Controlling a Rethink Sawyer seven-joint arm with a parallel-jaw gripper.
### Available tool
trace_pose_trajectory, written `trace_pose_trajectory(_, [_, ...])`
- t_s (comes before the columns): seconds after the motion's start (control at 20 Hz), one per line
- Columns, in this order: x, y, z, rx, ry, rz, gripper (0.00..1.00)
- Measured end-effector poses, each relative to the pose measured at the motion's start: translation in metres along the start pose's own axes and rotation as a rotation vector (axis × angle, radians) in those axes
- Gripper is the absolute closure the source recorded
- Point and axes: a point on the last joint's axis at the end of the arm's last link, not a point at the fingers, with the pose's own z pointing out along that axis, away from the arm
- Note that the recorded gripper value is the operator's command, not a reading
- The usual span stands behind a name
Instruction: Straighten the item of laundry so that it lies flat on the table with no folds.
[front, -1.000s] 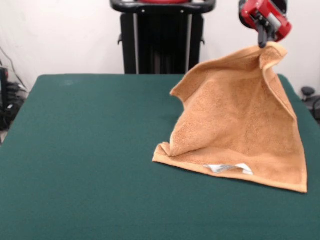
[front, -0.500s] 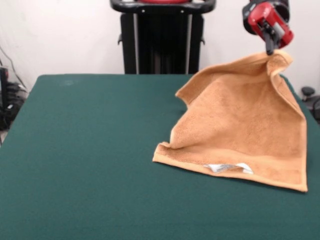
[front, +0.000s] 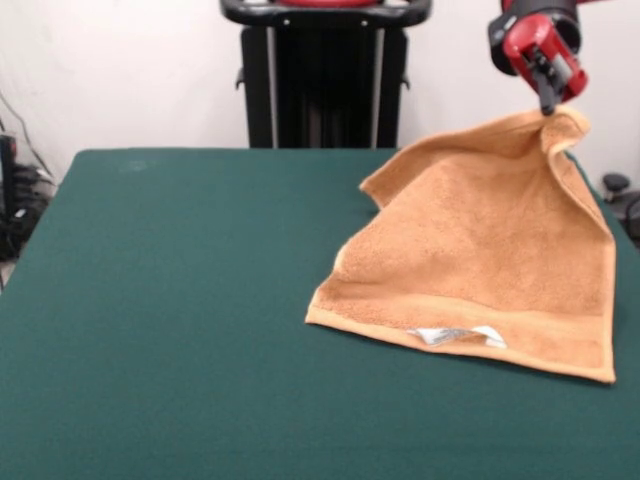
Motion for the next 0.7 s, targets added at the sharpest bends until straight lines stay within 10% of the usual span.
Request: trace_pose_trajectory(0.7, [0.021,0.024,-0.021,-0.004,-0.032,-0.076,1.00])
